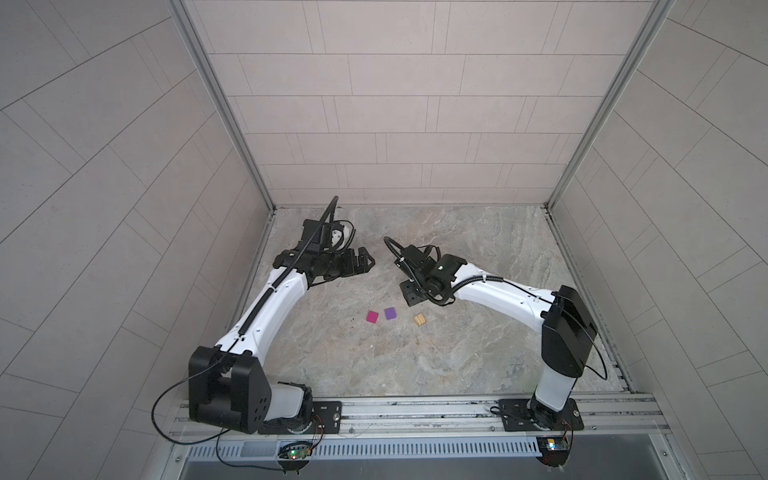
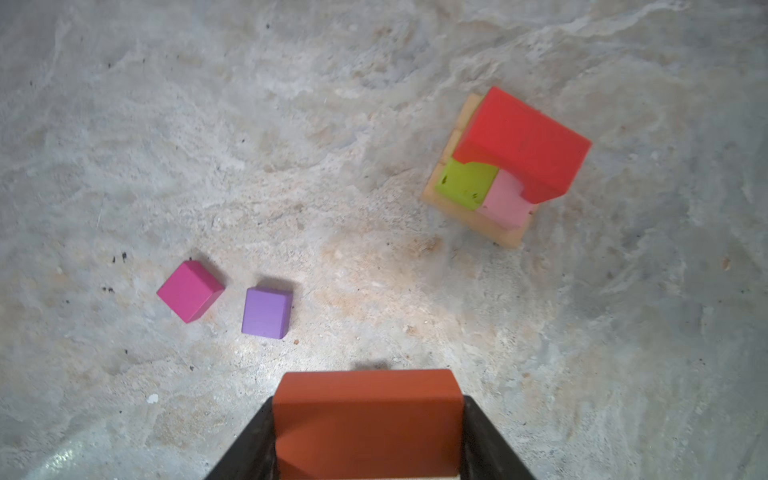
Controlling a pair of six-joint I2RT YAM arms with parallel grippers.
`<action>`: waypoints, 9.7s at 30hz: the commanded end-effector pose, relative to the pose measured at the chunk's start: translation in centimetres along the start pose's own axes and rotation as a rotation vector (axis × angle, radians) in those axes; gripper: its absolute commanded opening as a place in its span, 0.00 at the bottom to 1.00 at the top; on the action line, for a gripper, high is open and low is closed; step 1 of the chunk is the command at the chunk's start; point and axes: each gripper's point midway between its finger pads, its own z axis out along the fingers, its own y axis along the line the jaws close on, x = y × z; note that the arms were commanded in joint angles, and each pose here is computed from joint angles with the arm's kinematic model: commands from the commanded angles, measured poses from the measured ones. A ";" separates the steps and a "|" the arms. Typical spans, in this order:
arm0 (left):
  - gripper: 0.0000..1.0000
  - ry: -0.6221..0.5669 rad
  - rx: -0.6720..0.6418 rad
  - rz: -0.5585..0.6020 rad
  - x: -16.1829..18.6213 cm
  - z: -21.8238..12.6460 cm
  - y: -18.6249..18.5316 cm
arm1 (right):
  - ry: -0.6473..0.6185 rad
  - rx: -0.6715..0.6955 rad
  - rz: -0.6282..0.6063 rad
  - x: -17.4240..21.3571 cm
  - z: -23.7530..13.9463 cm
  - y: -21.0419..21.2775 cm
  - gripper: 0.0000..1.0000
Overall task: Build the wood block tower
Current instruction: 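Lift the orange-red block with the right gripper and carry it over the stack, then lower the orange-red block onto the top of the red arch block, then open the right gripper to release the orange-red block on the arch, then raise the right gripper and move it down over the natural-wood cube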
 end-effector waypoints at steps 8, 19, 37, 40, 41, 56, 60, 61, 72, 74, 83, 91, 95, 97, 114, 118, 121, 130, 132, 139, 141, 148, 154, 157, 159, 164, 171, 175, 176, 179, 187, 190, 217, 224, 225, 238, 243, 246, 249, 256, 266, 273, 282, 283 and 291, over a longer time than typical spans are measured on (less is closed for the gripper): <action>1.00 -0.007 0.014 -0.003 0.0 -0.1 -0.1 | -0.011 0.113 0.237 -3.0 -1.0 -4.1 0.43; 1.00 -0.011 0.029 -0.009 0.0 -0.2 -0.3 | -0.027 0.170 0.338 -6.1 0.8 -4.9 0.43; 1.00 -0.016 0.029 -0.010 -0.1 -0.3 -0.3 | 0.018 0.205 0.389 -7.7 4.1 -6.3 0.43; 1.00 -0.017 0.028 -0.011 -0.1 -0.3 -0.3 | 0.025 0.211 0.390 -7.6 4.5 -6.5 0.43; 1.00 -0.015 0.028 -0.013 -0.1 -0.3 -0.3 | 0.024 0.214 0.389 -7.6 4.6 -6.6 0.43; 1.00 -0.016 0.025 -0.012 0.0 -0.3 -0.2 | 0.044 0.233 0.402 -7.6 6.3 -7.1 0.42; 1.00 -0.013 0.028 -0.012 0.0 -0.2 -0.3 | 0.049 0.239 0.403 -7.6 6.6 -7.1 0.42; 1.00 -0.011 0.028 -0.014 0.0 -0.2 -0.2 | 0.049 0.242 0.403 -7.6 6.7 -7.1 0.42; 1.00 -0.007 0.029 -0.017 0.0 0.0 -0.2 | 0.038 0.249 0.406 -7.9 6.9 -7.4 0.42; 1.00 -0.007 0.029 -0.018 0.0 0.0 -0.2 | 0.037 0.250 0.408 -8.0 6.9 -7.4 0.42; 1.00 -0.005 0.032 -0.019 0.0 0.1 -0.2 | 0.040 0.255 0.418 -8.0 7.3 -7.8 0.42; 1.00 -0.005 0.034 -0.018 0.0 0.1 -0.3 | 0.044 0.251 0.423 -8.0 7.7 -7.9 0.42; 1.00 -0.004 0.033 -0.018 0.1 0.1 -0.2 | 0.043 0.244 0.423 -8.1 7.8 -7.7 0.42; 1.00 -0.006 0.032 -0.019 0.0 0.1 -0.2 | 0.038 0.245 0.424 -8.2 7.7 -7.8 0.42; 1.00 -0.005 0.032 -0.018 0.0 0.1 -0.3 | 0.056 0.238 0.424 -7.9 8.7 -7.5 0.42; 1.00 -0.005 0.032 -0.019 0.1 0.0 -0.2 | 0.054 0.243 0.422 -7.9 8.7 -7.6 0.41; 1.00 -0.006 0.033 -0.017 0.0 0.0 -0.3 | 0.056 0.243 0.421 -7.8 8.7 -7.6 0.41; 1.00 -0.006 0.033 -0.017 0.0 0.0 -0.3 | 0.055 0.246 0.427 -7.8 8.6 -7.7 0.41; 1.00 -0.005 0.032 -0.018 0.1 0.0 -0.2 | 0.053 0.248 0.427 -7.8 8.6 -7.7 0.41; 1.00 -0.004 0.032 -0.019 0.1 0.0 -0.2 | 0.046 0.247 0.433 -8.0 8.4 -7.7 0.42; 1.00 -0.006 0.032 -0.018 0.1 0.0 -0.2 | 0.045 0.246 0.436 -8.0 8.4 -7.7 0.41; 1.00 -0.005 0.033 -0.017 0.1 0.0 -0.2 | 0.044 0.248 0.440 -8.0 8.3 -7.8 0.42; 1.00 -0.006 0.033 -0.018 0.1 0.0 -0.2 | 0.042 0.253 0.437 -8.0 8.2 -7.9 0.45; 1.00 -0.005 0.033 -0.018 0.1 0.0 -0.3 | 0.041 0.254 0.435 -8.0 8.2 -8.0 0.48; 1.00 -0.005 0.032 -0.018 0.1 0.0 -0.2 | 0.042 0.253 0.435 -8.0 8.2 -8.0 0.50; 1.00 -0.004 0.033 -0.018 0.1 0.0 -0.2 | 0.045 0.252 0.432 -8.0 8.2 -8.0 0.54; 1.00 -0.005 0.032 -0.019 0.1 0.0 -0.2 | 0.043 0.250 0.430 -8.1 8.2 -8.0 0.62; 1.00 -0.004 0.032 -0.018 0.1 0.1 -0.2 | 0.047 0.243 0.427 -8.0 8.3 -7.8 0.65; 1.00 -0.004 0.033 -0.018 0.1 0.1 -0.2 | 0.048 0.241 0.427 -8.0 8.4 -7.9 0.65; 1.00 -0.005 0.032 -0.019 0.1 0.1 -0.2 | 0.048 0.234 0.425 -8.1 8.4 -7.7 0.66; 1.00 -0.005 0.030 -0.018 0.1 0.1 -0.2 | 0.050 0.214 0.425 -8.2 8.5 -7.3 0.66; 1.00 -0.006 0.031 -0.018 0.0 0.0 -0.2 | 0.050 0.207 0.421 -8.2 8.5 -7.2 0.66; 1.00 -0.006 0.029 -0.018 0.1 0.1 -0.2 | 0.052 0.240 0.397 -8.0 8.0 -8.0 0.63; 1.00 -0.006 0.029 -0.018 0.1 0.0 -0.2 | 0.056 0.240 0.393 -8.0 8.0 -8.1 0.64; 1.00 -0.005 0.030 -0.017 0.1 0.0 -0.2 | 0.055 0.240 0.393 -8.0 7.9 -8.1 0.64; 1.00 -0.006 0.029 -0.020 0.1 0.1 -0.2 | 0.056 0.237 0.392 -8.0 7.9 -8.1 0.66; 1.00 -0.005 0.030 -0.021 0.1 0.1 -0.1 | 0.055 0.238 0.391 -8.0 7.9 -8.1 0.67; 1.00 -0.005 0.032 -0.019 0.1 0.1 -0.2 | 0.056 0.235 0.393 -8.0 7.9 -8.1 0.68; 1.00 -0.005 0.031 -0.019 0.1 0.1 -0.2 | 0.055 0.221 0.386 -8.1 7.8 -7.8 0.70; 1.00 -0.005 0.031 -0.020 0.0 0.1 -0.2 | 0.027 0.188 0.369 -8.8 6.6 -7.4 0.77; 1.00 -0.003 0.028 -0.017 0.1 0.0 -0.2 | -0.051 0.167 0.267 -8.2 2.1 -6.8 0.86; 1.00 0.014 0.043 -0.010 0.3 0.0 -0.5 | -0.042 0.104 0.178 -5.7 -0.4 -6.4 0.83; 1.00 0.050 0.075 -0.022 0.6 0.0 -1.1 | -0.034 0.005 0.086 -0.7 -1.8 -6.2 0.76; 1.00 0.050 0.069 -0.016 0.8 0.0 -1.0 | -0.031 -0.012 0.081 -0.2 -1.7 -6.1 0.75; 1.00 0.086 0.058 -0.013 1.9 0.5 -0.2 | 0.017 -0.038 -0.003 4.0 -0.4 -5.0 0.65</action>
